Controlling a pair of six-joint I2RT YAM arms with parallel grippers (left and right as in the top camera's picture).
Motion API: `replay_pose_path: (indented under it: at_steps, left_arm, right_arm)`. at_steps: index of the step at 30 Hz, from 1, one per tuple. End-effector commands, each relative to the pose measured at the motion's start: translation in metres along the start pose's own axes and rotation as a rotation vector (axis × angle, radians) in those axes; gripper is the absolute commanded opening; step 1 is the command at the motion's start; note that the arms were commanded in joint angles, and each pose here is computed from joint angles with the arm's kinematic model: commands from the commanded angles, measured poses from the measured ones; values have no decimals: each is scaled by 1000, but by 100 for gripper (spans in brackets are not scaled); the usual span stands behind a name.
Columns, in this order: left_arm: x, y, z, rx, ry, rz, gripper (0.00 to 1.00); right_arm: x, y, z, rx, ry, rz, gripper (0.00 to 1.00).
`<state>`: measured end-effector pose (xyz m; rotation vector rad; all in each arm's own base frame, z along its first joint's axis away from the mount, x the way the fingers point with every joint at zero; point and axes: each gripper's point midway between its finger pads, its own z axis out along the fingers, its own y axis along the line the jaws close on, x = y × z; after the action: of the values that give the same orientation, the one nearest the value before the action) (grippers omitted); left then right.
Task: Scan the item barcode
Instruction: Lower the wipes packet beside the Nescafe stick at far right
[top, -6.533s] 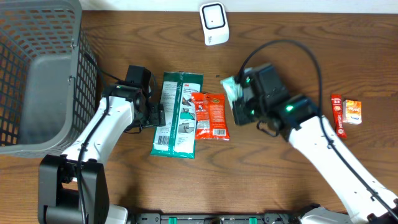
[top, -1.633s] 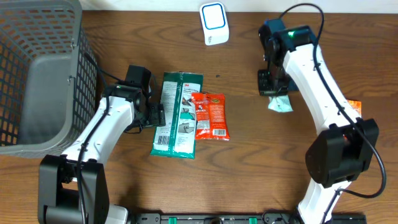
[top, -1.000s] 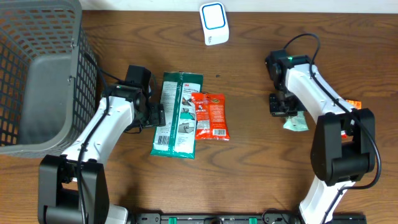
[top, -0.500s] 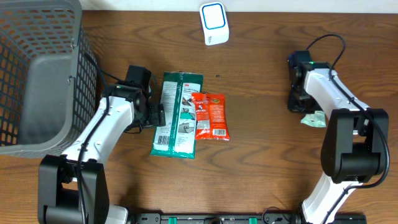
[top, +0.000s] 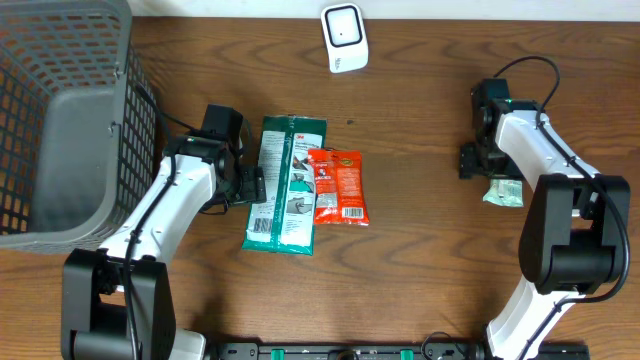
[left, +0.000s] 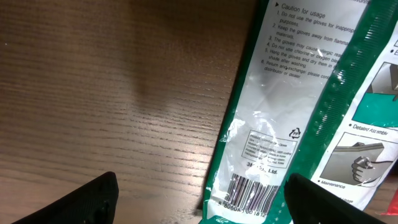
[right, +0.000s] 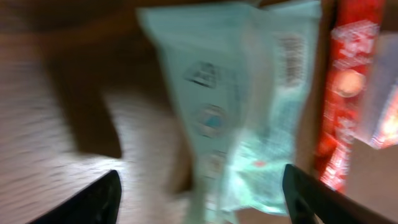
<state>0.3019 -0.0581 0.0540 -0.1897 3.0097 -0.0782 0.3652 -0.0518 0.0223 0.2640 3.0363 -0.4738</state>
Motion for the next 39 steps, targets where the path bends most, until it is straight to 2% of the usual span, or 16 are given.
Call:
replay_pose_path:
  at_steps: [1, 2, 20, 22, 26, 28, 39]
  left_arm:
    - [-1, 1, -1, -8, -5, -3, 86]
    - [-1, 1, -1, -8, -5, -3, 86]
    - [-1, 1, -1, -7, -5, -3, 86]
    - [-1, 1, -1, -8, -5, -3, 86]
    - [-1, 1, -1, -8, -5, -3, 86]
    - [-1, 1, -1, -7, -5, -3, 87]
    - [-1, 1, -1, -7, -5, -3, 86]
  right_arm:
    - [-4, 17, -2, -117, -13, 11, 70]
    - [-8, 18, -2, -120, -26, 15, 68]
    - [-26, 29, -22, -135, -91, -10, 64]
    - [-25, 33, -22, -156, -87, -11, 59]
    - [-22, 37, -22, -180, -73, -15, 27]
    - [-20, 36, -20, -179, -68, -15, 18]
    - [-14, 18, 7, -129, -68, 30, 15]
